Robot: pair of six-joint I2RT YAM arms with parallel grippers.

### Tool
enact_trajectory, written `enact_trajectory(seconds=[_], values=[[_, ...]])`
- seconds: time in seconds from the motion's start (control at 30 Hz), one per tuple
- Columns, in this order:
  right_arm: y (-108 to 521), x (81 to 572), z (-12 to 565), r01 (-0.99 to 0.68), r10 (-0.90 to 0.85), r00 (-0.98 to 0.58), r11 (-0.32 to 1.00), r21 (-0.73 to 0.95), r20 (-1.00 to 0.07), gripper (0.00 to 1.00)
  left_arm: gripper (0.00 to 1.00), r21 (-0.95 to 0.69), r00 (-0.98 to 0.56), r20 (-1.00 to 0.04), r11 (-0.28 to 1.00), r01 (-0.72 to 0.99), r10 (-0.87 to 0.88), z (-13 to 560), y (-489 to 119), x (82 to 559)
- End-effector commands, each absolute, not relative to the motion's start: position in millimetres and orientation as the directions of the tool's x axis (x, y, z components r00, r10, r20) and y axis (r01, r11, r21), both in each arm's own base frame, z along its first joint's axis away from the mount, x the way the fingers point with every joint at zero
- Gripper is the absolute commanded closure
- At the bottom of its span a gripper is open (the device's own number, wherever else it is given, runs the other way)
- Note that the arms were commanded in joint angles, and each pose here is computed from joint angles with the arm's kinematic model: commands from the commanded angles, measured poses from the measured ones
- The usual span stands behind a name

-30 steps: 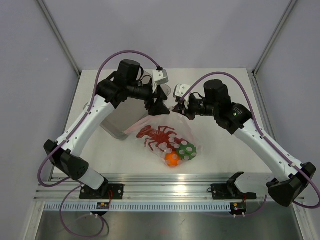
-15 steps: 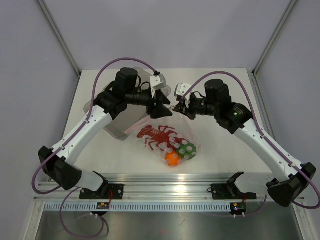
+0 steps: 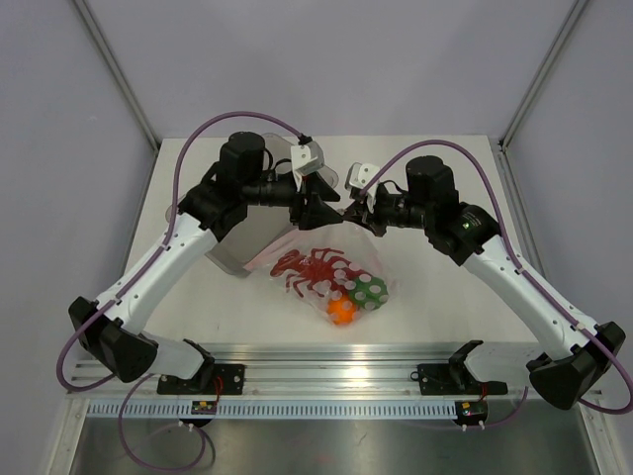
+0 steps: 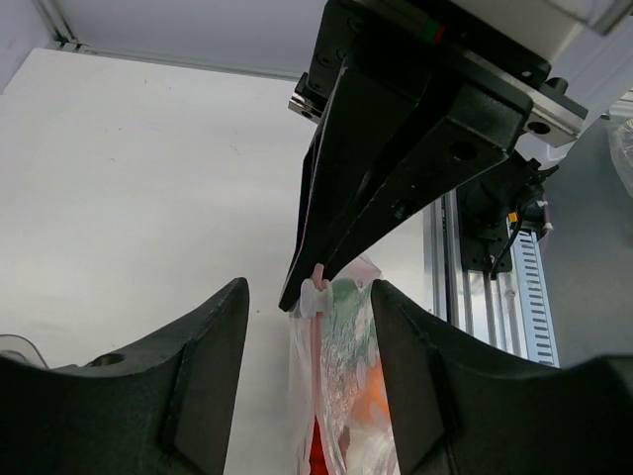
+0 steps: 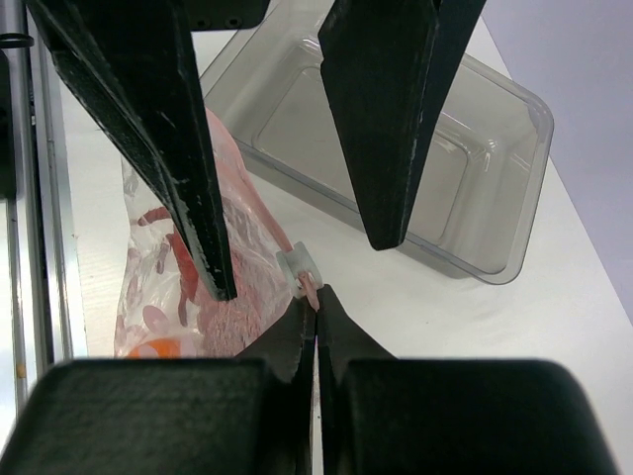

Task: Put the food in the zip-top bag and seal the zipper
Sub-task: Zip the zipper food storage bag at the center of the board.

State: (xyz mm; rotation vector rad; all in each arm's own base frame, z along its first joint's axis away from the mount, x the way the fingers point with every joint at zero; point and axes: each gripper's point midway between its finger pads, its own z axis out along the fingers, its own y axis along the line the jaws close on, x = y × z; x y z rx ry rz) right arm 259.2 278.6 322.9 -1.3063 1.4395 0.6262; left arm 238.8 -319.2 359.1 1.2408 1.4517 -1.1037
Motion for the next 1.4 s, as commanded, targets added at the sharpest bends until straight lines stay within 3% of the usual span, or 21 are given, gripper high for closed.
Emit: enact_trajectory(seconds=[0.0,0.2,0.4,0.53,0.57,0.87,1.0,1.13,1.37], values=[[279.2,260.3,351.3,-0.91,-0.314,0.211,0.282,-0.303,-0.926,1.0,0.46,-0.049,-0.059,-0.985,0.064,0.997,0.162,366.2,-326.7,239.2],[279.1,260.2,351.8,-0.91,-0.312,0.212,0.283,-0.303,-0.926,1.0,0.5,-0.06,-0.068,-0.983,0.052,0.997,0.169,362.8,-328.6,239.5],[278.9,260.1,352.6,-0.909,-0.31,0.211,0.286,-0.303,-0.927,1.0,0.6,-0.068,-0.076,-0.982,0.051,0.996,0.175,361.3,-328.7,238.7],[277.4,260.4,354.0,-0.905,-0.307,0.214,0.294,-0.306,-0.927,1.0,0.85,-0.071,-0.078,-0.98,0.043,0.997,0.181,360.6,-328.8,237.7],[277.9,260.3,354.6,-0.905,-0.304,0.212,0.296,-0.304,-0.929,1.0,1.0,-0.076,-0.082,-0.979,0.038,0.996,0.187,358.9,-329.1,237.3],[268.5,250.1,352.3,-0.905,-0.291,0.206,0.307,-0.295,-0.934,1.0,1.0,-0.123,-0.11,-0.973,-0.053,0.991,0.202,353.7,-331.3,223.9],[264.3,256.0,362.0,-0.874,-0.224,0.202,0.398,-0.279,-0.953,1.0,1.0,-0.165,-0.144,-0.966,-0.081,0.983,0.214,347.1,-334.8,222.8],[246.7,264.1,382.9,-0.792,-0.118,0.231,0.554,-0.257,-0.966,1.0,1.0,-0.203,-0.185,-0.954,-0.056,0.978,0.234,336.0,-336.6,227.8],[237.3,266.9,380.2,-0.763,-0.112,0.201,0.606,-0.227,-0.973,1.0,1.0,-0.146,-0.148,-0.969,0.029,0.989,0.197,340.1,-331.9,235.6]])
